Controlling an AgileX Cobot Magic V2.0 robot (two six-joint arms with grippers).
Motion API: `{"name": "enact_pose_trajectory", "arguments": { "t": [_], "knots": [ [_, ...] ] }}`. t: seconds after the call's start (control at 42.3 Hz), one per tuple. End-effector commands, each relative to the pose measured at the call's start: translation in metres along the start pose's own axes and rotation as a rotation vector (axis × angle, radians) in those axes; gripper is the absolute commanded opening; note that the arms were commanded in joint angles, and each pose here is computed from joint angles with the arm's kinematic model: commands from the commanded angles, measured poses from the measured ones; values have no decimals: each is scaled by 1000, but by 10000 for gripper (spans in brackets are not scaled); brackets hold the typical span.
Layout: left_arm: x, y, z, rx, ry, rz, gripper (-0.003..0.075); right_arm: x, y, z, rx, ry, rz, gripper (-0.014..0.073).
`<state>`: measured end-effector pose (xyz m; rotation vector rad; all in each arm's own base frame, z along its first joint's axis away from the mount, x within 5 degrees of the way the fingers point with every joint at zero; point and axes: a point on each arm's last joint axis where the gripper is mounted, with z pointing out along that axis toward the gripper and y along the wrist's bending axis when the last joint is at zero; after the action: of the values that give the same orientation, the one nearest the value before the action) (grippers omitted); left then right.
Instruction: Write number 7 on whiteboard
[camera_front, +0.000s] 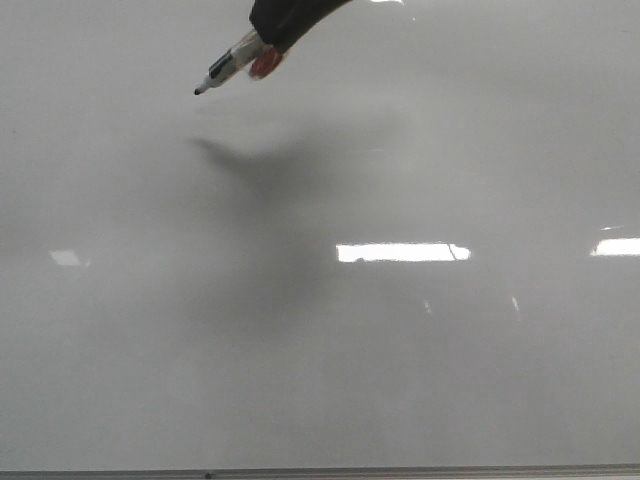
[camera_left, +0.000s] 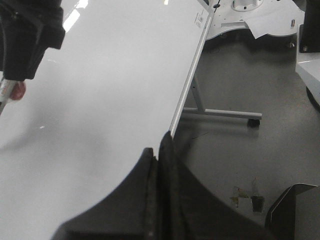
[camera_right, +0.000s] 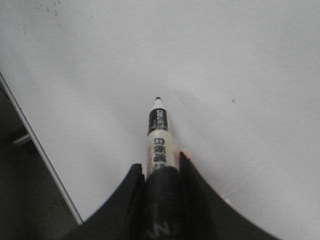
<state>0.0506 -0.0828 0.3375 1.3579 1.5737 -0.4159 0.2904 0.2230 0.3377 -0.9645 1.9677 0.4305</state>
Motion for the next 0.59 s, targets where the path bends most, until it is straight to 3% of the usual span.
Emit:
{"name": "enact_pose_trajectory", "arguments": {
  "t": [0.0, 0.568],
  "knots": [
    [-13, 5, -4, -39, -89, -28, -20, -27, -4, -10, 8, -90, 5, -59],
    [-13, 5, -4, -39, -89, -28, -20, -31, -20, 5, 36, -88, 20, -59]
  ]
}}
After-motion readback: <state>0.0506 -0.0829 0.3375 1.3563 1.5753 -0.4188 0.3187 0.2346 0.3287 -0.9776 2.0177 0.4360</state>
